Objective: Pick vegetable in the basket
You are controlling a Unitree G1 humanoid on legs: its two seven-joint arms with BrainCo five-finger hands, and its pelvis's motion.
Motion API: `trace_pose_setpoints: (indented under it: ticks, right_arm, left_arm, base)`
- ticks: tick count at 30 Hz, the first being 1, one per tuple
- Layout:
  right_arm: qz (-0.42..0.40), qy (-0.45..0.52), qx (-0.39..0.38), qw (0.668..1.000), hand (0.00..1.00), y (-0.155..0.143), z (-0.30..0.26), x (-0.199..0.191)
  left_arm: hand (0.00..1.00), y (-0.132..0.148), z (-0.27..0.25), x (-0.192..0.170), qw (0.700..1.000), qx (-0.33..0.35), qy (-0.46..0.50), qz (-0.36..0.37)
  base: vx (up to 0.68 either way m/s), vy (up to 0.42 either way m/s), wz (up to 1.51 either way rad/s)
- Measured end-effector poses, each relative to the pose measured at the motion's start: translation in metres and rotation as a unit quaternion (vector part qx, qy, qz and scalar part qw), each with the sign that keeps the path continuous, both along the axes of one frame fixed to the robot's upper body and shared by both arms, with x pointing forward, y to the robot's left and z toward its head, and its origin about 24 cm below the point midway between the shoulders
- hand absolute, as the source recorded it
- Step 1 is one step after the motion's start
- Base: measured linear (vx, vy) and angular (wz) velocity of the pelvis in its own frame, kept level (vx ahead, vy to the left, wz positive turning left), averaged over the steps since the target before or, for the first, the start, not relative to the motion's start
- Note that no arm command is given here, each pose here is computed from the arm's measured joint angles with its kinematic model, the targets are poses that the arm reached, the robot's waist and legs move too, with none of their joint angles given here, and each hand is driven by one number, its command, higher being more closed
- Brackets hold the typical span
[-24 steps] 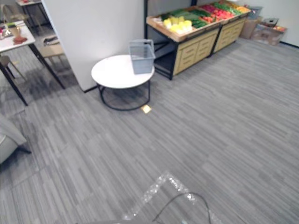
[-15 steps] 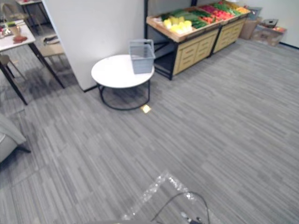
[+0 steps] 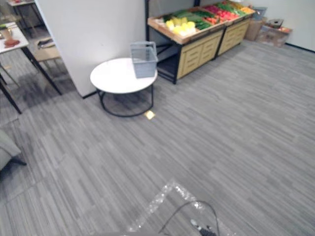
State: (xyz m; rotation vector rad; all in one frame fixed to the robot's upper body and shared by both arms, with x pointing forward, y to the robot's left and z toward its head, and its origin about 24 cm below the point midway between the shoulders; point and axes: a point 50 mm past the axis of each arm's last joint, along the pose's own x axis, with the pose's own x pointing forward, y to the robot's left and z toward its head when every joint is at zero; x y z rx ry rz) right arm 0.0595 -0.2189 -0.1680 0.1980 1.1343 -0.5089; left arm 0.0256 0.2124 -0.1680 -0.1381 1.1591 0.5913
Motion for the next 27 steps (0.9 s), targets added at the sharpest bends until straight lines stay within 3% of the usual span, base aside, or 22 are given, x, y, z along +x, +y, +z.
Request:
trace_pose_setpoints:
  ticks: [19, 27]
  right_arm:
    - [0.011, -0.011, -0.003, 1.0, 0.0, 0.001, 0.001, 0.006]
    - [0.013, -0.056, 0.002, 0.998, 0.0, 0.01, 0.007, 0.034]
  left_arm:
    - [0.0, 0.003, 0.001, 0.012, 1.0, 0.011, -0.007, -0.028]
    - [0.0, 0.009, 0.013, 0.063, 0.995, 0.038, -0.077, -0.055]
  base:
    - [-0.02, -0.018, -0.03]
    - [-0.01, -0.044, 0.02]
